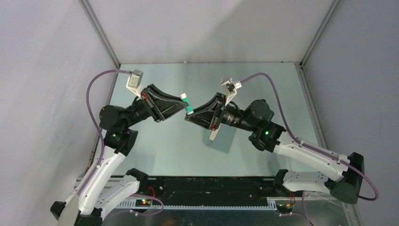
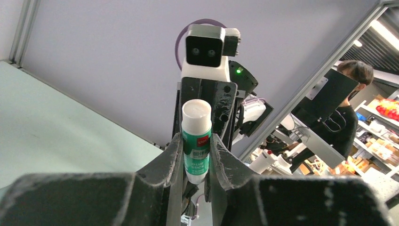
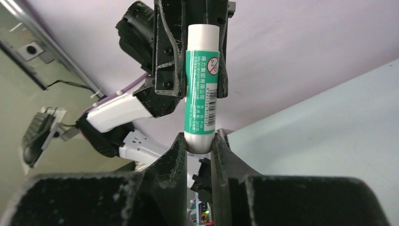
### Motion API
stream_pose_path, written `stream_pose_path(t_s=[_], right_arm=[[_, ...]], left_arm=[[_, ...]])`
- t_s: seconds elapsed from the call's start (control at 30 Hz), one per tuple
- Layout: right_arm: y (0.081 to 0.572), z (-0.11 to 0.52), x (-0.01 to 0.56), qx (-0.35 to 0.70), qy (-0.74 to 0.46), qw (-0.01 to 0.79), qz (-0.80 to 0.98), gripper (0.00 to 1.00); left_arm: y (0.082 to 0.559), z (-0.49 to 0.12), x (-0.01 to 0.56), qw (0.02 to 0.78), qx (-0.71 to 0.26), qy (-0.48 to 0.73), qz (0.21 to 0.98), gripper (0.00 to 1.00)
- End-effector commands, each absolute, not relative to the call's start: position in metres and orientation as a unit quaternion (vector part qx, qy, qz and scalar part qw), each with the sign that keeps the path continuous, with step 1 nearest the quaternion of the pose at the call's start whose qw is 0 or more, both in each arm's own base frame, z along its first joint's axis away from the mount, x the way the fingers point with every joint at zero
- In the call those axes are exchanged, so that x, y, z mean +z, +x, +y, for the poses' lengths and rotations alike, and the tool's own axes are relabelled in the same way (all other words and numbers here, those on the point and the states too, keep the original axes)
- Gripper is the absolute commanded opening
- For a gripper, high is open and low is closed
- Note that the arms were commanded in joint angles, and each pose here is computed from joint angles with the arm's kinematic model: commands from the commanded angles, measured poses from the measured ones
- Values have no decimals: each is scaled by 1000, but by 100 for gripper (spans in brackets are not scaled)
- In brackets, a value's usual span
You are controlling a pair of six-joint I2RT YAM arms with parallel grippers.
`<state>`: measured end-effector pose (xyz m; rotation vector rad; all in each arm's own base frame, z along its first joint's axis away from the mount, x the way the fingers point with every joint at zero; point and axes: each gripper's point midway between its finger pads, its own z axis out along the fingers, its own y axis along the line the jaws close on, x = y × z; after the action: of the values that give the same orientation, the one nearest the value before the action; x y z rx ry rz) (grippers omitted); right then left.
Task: Place the letter into the envelope and seal it
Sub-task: Unscrew the solid glue.
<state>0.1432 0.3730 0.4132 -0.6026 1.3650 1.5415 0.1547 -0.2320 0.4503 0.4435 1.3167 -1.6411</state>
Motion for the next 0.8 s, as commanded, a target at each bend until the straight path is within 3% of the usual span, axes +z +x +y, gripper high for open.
stream_pose_path(t_s=[0.0, 0.43, 0.77], right_arm=[[125, 369, 444, 710, -263, 429, 492, 0], [123, 372, 431, 834, -267, 260, 407, 0], [133, 371, 421, 842, -263, 248, 401, 0]], left_arm=[[137, -228, 471, 486, -678, 212, 508, 0], [132, -227, 473, 485, -681, 219, 503, 0], [130, -227, 471, 484, -679, 224, 504, 0]])
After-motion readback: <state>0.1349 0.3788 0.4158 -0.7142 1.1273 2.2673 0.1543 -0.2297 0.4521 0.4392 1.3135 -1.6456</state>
